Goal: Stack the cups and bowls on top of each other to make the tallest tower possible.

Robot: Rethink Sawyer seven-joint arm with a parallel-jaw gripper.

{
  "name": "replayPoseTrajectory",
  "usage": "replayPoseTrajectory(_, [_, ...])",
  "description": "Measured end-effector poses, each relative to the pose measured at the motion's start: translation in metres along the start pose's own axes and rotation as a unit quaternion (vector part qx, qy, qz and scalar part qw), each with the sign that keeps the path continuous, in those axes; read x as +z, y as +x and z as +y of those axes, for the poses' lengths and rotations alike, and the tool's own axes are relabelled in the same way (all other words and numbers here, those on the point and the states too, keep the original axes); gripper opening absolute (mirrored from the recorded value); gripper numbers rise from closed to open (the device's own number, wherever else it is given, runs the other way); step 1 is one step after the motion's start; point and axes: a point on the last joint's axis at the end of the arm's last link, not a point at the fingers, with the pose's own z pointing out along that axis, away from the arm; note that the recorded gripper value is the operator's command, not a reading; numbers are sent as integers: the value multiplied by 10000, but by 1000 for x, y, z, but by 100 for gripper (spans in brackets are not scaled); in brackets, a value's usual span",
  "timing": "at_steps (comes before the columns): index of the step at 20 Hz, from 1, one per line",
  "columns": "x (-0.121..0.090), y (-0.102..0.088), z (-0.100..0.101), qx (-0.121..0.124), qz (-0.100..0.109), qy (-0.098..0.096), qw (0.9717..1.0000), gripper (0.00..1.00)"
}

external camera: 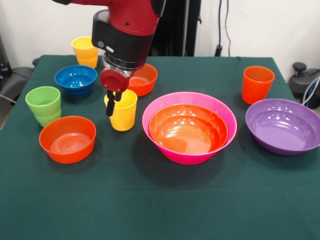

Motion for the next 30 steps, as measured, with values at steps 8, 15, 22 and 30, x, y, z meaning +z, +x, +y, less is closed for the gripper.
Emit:
replayPoseTrajectory(8, [3,0,3,-14,45,-37,10000,100])
replayPoseTrajectory(15, [9,7,5,-70,170,-1,9998,100])
replayPoseTrajectory(22, [27,15,16,-130,303,-93,9994,100])
replayPoseTrajectory(30, [48,10,30,-149,204,-311,9992,100])
